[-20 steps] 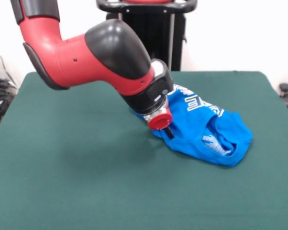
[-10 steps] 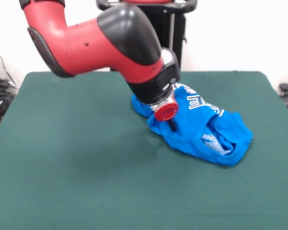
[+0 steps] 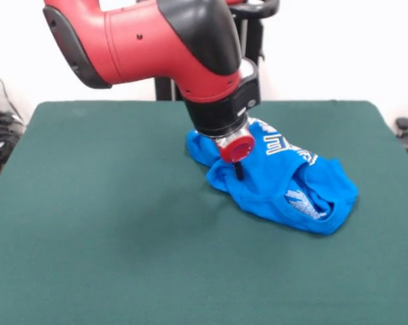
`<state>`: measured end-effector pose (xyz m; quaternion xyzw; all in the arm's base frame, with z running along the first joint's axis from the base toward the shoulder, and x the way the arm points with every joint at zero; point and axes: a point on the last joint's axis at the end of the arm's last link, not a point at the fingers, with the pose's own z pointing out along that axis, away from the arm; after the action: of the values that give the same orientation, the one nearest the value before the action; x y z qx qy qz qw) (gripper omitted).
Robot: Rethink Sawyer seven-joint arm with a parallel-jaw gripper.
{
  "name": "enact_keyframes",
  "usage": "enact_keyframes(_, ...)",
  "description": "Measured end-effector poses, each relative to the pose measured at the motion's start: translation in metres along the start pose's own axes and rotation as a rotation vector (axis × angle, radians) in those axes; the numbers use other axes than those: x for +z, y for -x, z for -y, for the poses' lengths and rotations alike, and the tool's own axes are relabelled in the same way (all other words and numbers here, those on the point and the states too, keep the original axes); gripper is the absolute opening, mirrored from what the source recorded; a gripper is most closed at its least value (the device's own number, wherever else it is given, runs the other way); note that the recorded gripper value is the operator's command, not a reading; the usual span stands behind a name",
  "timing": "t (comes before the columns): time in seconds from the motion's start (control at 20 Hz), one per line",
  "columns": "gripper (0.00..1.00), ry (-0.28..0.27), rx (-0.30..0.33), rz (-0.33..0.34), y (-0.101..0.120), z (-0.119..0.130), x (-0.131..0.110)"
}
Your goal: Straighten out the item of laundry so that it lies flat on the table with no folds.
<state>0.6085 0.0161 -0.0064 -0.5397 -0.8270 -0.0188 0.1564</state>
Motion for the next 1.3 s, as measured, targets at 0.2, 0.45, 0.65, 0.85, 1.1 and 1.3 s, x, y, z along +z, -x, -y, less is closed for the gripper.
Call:
enact_keyframes(0.2, 1.0, 0.003, -0.014, 0.038, 0.001, 0.002, 0.004)
enact_keyframes(0.45, 1.0, 0.026, -0.036, 0.106, 0.008, 0.007, 0.013)
enact_keyframes(0.65, 1.0, 0.046, -0.039, 0.15, 0.021, 0.015, 0.017)
enact_keyframes(0.85, 1.0, 0.047, -0.031, 0.171, 0.03, 0.023, 0.018)
enact_keyframes(1.1, 1.0, 0.029, -0.019, 0.182, 0.035, 0.037, 0.019)
enact_keyframes(1.3, 1.0, 0.016, 0.001, 0.157, 0.035, 0.049, 0.023)
